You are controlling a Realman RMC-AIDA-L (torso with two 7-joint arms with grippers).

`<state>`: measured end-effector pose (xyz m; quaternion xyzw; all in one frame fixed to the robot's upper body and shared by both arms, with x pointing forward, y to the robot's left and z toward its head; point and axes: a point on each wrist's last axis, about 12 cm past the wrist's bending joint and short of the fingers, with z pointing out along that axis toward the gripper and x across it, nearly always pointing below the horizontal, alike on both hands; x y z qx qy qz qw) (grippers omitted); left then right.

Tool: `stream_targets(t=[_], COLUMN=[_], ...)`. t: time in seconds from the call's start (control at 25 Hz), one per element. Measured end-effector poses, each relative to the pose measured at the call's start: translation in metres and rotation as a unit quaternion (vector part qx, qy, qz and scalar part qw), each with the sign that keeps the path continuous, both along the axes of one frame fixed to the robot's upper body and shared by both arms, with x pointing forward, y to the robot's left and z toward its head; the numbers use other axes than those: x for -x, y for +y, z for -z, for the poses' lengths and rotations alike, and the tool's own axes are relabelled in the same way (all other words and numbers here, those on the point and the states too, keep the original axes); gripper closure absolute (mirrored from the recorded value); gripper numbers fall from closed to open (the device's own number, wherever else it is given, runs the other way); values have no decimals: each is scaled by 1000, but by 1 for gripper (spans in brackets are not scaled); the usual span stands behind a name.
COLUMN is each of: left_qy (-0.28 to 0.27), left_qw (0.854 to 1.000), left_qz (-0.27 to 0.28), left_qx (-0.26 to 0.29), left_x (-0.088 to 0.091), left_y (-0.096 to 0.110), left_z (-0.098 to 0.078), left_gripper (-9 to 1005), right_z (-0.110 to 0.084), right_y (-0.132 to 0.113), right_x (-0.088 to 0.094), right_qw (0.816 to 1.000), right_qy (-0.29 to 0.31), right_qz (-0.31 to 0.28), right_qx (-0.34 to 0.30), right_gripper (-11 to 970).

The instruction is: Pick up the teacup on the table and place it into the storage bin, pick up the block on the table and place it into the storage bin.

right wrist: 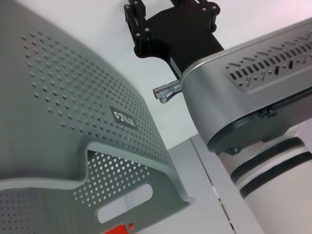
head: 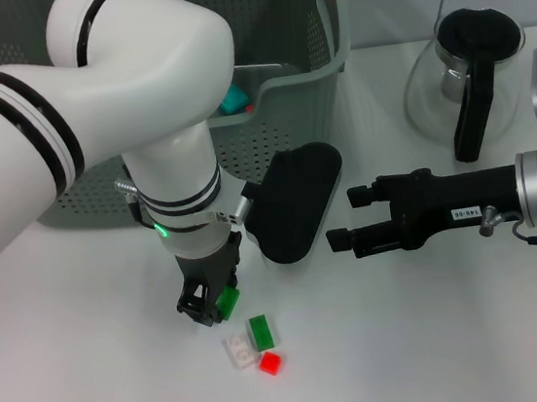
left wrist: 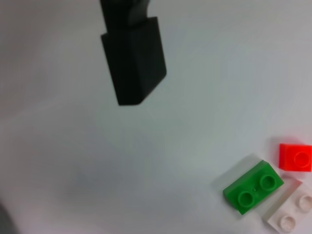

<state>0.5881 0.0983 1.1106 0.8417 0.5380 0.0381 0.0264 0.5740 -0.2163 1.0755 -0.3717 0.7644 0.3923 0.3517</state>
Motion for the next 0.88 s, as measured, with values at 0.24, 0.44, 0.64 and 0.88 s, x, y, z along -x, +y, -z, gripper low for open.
stream_targets(t=[0.24, 0.44, 0.64, 0.88], left_qy=[0, 1, 2, 2], left_qw=[1000, 1000, 1000, 1000], left_qz=[1, 2, 2, -1], left_qx=[0, -1, -2, 0], left_x=[0, 0, 1, 1], left_y=[0, 0, 0, -1], left_z=[0, 0, 0, -2], left_gripper=[562, 563, 565, 575], right_z=[0, -1, -1, 0], right_y=[0, 0, 0, -2], right_x=[0, -1, -1, 0], right_qw=[1000, 1000, 1000, 1000], right_qy=[0, -2, -2, -1], right_qz=[1, 0, 0, 2], right_qx=[-1, 0, 0, 0], right_gripper=[43, 43, 43, 43])
